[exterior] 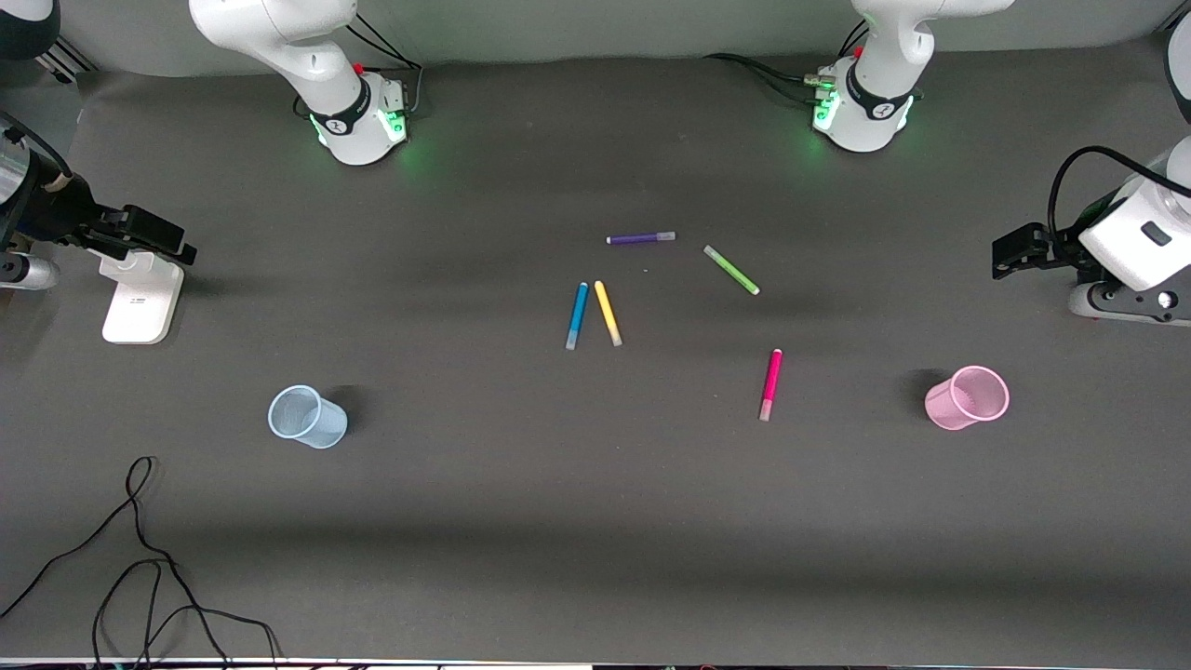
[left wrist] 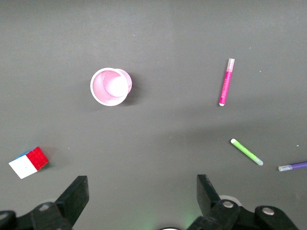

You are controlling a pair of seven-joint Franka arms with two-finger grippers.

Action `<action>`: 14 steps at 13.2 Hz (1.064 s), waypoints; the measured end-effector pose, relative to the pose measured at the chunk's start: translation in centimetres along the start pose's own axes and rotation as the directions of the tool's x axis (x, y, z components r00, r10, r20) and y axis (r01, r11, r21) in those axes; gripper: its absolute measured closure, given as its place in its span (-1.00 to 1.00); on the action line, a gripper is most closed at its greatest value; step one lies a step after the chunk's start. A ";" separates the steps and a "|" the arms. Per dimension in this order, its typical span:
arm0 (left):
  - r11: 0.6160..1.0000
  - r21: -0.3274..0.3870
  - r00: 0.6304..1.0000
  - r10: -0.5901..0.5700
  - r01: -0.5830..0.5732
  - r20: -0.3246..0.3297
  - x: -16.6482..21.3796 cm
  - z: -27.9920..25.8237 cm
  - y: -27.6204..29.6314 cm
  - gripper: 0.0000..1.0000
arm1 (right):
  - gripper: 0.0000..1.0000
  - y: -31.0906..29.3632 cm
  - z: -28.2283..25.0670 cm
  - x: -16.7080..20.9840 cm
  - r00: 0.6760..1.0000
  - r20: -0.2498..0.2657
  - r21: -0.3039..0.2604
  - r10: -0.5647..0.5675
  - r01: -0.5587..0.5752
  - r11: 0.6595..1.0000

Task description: Place pink and blue markers in matching cups

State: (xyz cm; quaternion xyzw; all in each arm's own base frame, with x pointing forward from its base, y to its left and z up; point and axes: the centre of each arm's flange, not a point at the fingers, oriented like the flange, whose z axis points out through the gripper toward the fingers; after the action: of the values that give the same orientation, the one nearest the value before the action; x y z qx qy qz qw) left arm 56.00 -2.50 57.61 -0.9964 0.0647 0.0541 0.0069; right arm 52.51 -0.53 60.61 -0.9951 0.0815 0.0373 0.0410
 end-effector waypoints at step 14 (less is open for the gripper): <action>0.979 -0.018 0.979 0.203 -0.204 -0.034 1.5 0.8 6.4 -1.00 | -1.00 -4.8 4.5 0.2 0.986 0.162 -0.047 0.023 -0.016 0.999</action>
State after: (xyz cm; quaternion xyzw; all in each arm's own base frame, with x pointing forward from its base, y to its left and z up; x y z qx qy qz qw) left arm 56.53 -9.00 56.64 -0.9853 0.1657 0.0391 -0.0104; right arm 53.23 4.55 56.47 -0.9886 0.0869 0.1206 0.0247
